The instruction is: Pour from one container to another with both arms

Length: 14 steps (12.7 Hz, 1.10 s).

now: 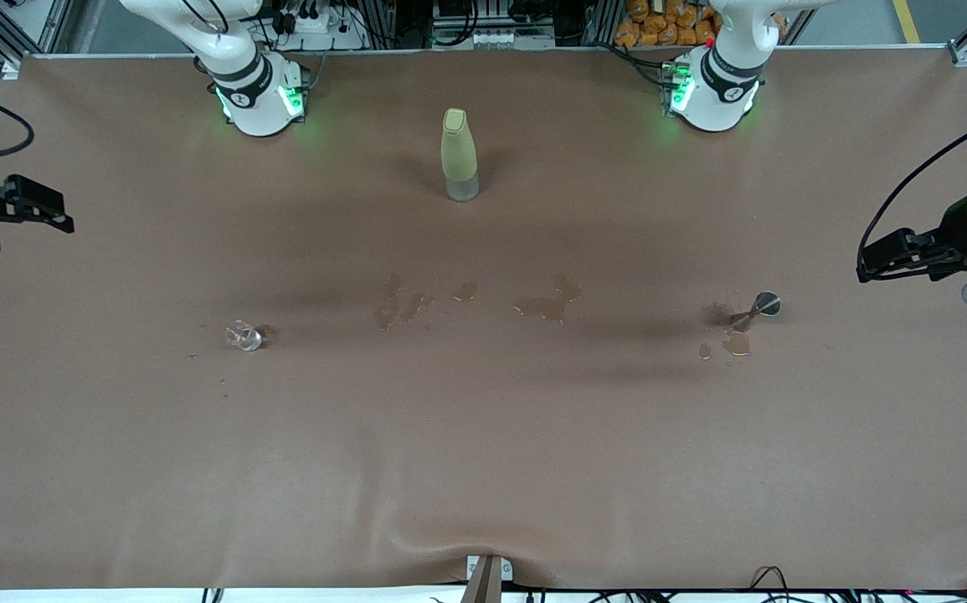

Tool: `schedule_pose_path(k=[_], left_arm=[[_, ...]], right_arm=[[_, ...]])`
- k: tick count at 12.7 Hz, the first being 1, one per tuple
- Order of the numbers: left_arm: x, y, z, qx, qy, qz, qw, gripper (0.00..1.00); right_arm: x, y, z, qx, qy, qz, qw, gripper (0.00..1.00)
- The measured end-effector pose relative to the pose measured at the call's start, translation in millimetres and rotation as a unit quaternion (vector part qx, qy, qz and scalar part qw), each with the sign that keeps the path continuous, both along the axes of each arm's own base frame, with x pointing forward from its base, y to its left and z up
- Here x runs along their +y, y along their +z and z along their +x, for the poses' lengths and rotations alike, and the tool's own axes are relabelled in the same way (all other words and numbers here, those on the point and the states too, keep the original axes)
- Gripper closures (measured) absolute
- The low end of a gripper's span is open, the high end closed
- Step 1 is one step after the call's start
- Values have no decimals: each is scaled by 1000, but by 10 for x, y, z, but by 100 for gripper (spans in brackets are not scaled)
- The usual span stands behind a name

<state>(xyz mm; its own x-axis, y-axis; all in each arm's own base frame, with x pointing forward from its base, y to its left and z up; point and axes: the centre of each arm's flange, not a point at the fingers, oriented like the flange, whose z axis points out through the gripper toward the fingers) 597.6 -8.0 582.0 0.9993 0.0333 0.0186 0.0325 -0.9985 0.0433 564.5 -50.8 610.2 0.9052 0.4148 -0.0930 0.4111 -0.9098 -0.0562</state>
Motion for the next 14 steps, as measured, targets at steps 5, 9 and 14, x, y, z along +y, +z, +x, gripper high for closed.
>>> schedule_pose_path(k=[5, 9, 14], left_arm=[[0, -6, -4, 2, 0, 0, 1000, 0], [-31, -60, 11, 6, -34, -5, 999, 0], [77, -638, 218, 26, -200, -84, 976, 0]], right_arm=[[-406, 4, -190, 0, 247, 34, 968, 0], [-636, -124, -510, -11, 391, 52, 919, 0], [-903, -376, -577, -46, 535, 56, 842, 0]])
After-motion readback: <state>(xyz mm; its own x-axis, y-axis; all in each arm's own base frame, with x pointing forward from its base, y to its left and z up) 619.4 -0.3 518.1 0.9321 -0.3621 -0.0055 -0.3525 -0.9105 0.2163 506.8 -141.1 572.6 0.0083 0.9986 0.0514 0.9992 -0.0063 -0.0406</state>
